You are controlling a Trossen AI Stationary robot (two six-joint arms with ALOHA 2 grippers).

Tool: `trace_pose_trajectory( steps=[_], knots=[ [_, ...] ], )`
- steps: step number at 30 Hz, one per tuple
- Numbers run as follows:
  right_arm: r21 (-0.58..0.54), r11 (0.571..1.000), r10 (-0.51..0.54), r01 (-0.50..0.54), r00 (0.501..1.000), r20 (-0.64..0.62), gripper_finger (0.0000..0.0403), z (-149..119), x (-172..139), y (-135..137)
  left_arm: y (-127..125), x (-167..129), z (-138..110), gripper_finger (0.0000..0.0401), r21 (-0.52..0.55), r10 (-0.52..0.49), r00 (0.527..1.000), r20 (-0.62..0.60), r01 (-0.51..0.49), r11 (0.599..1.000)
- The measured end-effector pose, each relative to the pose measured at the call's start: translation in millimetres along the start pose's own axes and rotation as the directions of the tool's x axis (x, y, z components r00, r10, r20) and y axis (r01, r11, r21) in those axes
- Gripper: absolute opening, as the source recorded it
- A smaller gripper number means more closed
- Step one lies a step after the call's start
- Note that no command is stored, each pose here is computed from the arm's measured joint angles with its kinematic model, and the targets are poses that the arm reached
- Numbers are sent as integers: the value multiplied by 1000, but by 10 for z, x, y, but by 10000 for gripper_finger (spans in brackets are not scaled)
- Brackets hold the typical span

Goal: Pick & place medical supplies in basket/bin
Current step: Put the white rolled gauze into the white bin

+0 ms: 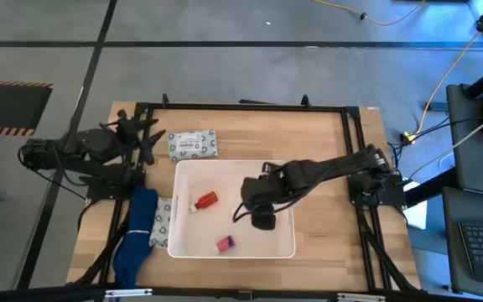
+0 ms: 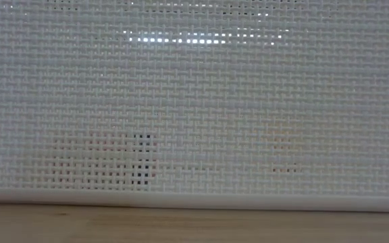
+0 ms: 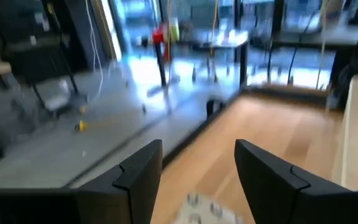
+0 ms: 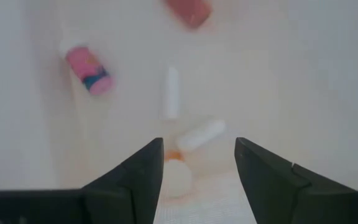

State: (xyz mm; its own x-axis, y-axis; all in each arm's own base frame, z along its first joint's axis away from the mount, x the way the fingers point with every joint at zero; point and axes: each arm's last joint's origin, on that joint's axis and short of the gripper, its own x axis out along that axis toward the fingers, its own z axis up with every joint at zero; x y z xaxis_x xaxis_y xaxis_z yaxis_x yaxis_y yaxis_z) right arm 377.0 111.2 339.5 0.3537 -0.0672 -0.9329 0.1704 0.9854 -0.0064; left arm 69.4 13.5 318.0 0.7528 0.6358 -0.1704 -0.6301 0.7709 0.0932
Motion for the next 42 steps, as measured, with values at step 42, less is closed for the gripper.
trace_pose_trajectory(
  steps=[42],
  knots=[
    [344, 933, -217, 109, 931, 293, 199, -419, -1380, -953, -613, 680, -140, 174, -264, 144, 485, -862, -675, 689]
  ],
)
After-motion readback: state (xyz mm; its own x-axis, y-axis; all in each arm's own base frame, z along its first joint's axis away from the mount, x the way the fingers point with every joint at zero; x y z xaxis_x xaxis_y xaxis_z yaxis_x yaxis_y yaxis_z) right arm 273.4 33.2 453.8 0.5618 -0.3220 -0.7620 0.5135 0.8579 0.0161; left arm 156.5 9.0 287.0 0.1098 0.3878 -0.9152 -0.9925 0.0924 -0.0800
